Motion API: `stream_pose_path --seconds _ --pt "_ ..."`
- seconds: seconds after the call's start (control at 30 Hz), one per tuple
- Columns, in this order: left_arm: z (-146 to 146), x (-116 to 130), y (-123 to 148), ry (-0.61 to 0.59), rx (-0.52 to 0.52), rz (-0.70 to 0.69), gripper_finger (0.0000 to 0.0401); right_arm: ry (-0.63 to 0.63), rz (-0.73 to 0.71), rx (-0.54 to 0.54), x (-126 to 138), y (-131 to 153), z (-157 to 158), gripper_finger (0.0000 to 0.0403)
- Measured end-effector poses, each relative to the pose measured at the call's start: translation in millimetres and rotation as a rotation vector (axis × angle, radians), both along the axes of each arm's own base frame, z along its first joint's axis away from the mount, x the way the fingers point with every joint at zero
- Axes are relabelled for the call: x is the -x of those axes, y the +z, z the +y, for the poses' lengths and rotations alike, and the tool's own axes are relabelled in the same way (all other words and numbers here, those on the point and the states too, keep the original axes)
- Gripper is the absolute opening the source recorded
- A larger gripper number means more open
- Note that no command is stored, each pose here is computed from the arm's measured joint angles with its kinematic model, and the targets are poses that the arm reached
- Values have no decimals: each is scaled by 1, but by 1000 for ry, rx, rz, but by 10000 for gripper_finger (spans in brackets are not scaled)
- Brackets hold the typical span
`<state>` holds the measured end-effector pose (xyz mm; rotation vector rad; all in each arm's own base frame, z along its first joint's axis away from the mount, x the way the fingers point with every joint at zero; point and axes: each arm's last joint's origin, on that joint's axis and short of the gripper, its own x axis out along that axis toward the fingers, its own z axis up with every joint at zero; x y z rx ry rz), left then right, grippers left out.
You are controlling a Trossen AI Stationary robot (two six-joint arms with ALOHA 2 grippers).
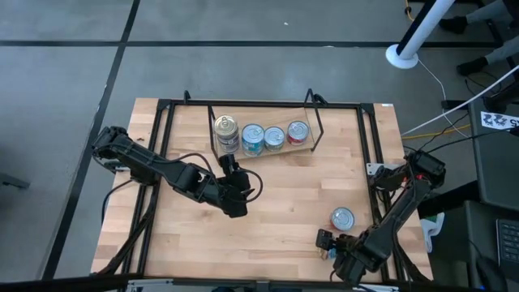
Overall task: Stack canned seafood by type on shelf
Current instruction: Stack the blue pink tuna can on top of the other blue tuna cans on the shelf
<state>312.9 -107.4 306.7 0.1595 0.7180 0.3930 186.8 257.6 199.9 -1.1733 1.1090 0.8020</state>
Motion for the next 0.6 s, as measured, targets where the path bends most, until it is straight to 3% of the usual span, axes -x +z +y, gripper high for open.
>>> stream_pose_path --seconds 0.23,0.4,0.6 --pt "0 0 0 0 0 0 272 -5 -8 -12 0 -7 -1 276" --pt "0 0 0 -7 -8 5 272 -118 -23 -92 -1 -11 2 276" --pt "0 0 0 -7 -8 5 272 -131 -15 -97 0 -12 1 275"
